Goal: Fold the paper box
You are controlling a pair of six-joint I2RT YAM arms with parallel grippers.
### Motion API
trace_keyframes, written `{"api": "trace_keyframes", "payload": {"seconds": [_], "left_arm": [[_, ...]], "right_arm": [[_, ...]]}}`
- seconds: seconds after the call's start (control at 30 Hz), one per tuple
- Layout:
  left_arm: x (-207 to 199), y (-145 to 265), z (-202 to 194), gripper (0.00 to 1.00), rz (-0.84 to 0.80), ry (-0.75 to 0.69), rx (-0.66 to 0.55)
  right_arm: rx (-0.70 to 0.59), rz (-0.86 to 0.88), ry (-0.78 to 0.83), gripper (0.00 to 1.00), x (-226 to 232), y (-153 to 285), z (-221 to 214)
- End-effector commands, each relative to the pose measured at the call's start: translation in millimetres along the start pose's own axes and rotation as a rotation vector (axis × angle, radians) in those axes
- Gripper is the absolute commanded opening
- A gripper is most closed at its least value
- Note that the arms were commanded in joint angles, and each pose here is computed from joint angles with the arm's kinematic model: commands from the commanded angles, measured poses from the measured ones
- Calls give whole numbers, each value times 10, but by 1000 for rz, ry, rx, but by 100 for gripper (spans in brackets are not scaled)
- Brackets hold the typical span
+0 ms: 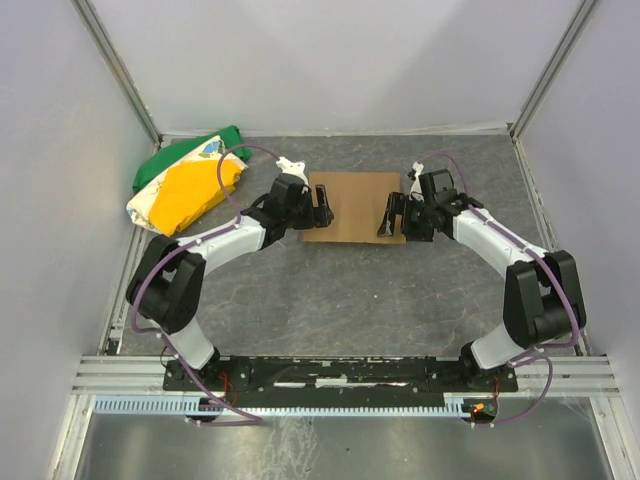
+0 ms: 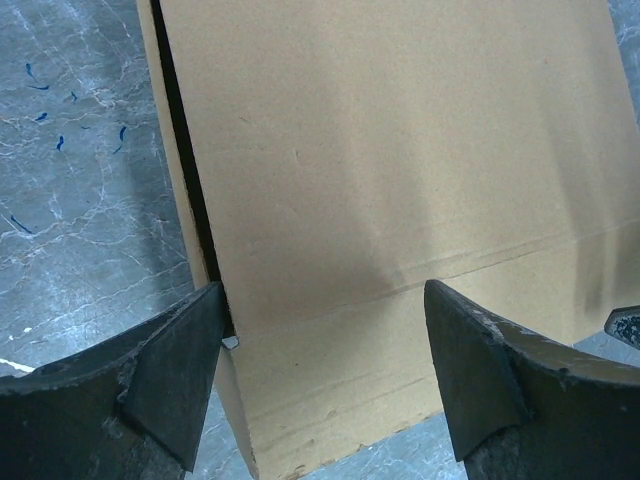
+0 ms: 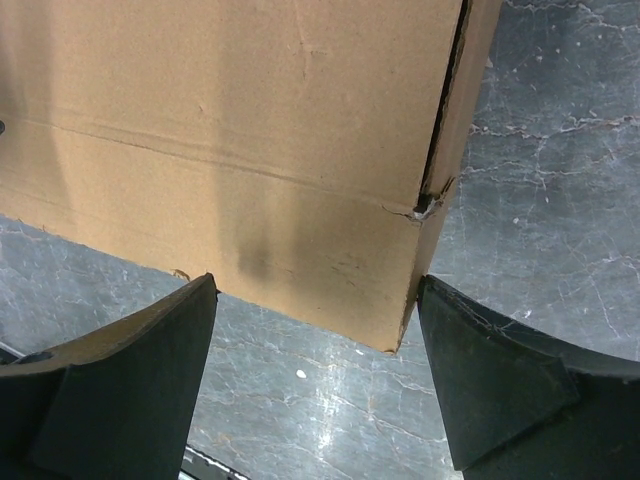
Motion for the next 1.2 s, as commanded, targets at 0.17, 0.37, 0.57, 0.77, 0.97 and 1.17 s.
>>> {"api": "trace_keyframes", "payload": {"seconds": [0.17,0.37,0.57,0.77,0.97,1.17], "left_arm": [[-165,21,78,86,-44,-51,3],[-153,-18,34,85,-43,-54,20],[-140,-44,10,85,-39,-58,37],[-150,-64,1,85,-43,-59,45],[-155,-71,-15,84,-44,-65,58],[-141,-64,-7,84,-32,-74,60]], "right_arm": [[-41,37,29,88,157,197,214],[-10,34,16,86,130,116,172],[8,35,9,85,127,90,131],[30,28,5,84,114,81,95],[64,27,4,83,109,75,59],[52,12,30,88,100,143,70]]}}
Point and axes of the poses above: each gripper's point midway between its finger pads, its own y axis back along the fingers, its own x axis along the line the jaws close on, z = x × y, the point moved 3 cm from there along y, back along the fingers, and after that the axes turned 11 degrees about y, right-handed, at the moved point
